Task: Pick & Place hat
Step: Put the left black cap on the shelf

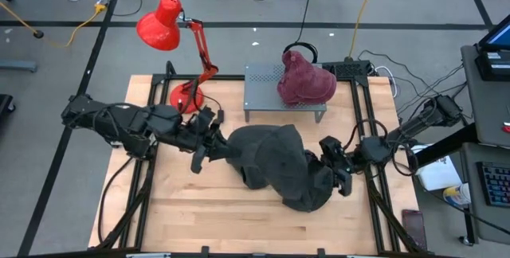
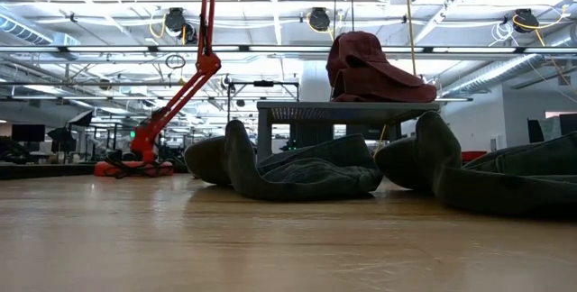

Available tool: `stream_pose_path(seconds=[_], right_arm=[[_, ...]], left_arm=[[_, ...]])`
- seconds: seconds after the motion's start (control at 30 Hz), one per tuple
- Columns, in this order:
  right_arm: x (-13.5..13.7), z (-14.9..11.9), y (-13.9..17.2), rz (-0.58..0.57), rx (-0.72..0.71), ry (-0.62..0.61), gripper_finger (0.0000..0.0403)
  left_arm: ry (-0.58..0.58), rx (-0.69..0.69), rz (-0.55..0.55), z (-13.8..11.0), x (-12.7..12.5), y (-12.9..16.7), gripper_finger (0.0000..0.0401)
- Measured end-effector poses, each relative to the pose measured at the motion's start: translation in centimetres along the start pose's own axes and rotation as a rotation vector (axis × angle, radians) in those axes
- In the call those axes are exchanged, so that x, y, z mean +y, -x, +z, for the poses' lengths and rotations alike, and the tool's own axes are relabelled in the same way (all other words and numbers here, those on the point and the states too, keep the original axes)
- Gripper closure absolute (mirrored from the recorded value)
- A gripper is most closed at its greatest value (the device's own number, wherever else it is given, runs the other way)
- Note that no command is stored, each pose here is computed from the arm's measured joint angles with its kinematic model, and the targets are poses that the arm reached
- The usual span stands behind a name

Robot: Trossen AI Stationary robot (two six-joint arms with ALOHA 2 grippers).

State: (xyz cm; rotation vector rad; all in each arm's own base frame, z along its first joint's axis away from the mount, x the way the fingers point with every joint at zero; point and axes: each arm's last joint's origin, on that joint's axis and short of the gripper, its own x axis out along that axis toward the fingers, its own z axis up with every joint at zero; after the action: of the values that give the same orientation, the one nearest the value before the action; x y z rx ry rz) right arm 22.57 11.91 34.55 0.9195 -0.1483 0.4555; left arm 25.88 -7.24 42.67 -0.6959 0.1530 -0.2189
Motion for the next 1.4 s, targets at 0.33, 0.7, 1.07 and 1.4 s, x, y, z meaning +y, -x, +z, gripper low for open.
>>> stream_pose_path(seconds=[0.33, 0.7, 1.07, 1.4], right_arm=[[2.0, 0.0, 0.7, 0.104, -0.029, -0.058, 0.0207], [2.3, 0.1, 1.4, 0.051, 0.002, -0.073, 0.0251], [2.8, 1.2, 2.3, 0.004, -0.058, -0.026, 0.0392], [7.1, 6.6, 3.2, -0.303, 0.113, 0.143, 0.0393]], left_arm=[[0.030, -0.019, 0.008, 0.3, 0.1, 0.1, 0.0394], [0.079, -0.057, 0.049, 0.4, 0.2, 0.1, 0.0394], [0.090, -0.083, 0.061, 0.5, 0.2, 0.1, 0.0390], [0.100, 0.023, 0.064, -0.2, 0.6, 0.1, 0.0280]])
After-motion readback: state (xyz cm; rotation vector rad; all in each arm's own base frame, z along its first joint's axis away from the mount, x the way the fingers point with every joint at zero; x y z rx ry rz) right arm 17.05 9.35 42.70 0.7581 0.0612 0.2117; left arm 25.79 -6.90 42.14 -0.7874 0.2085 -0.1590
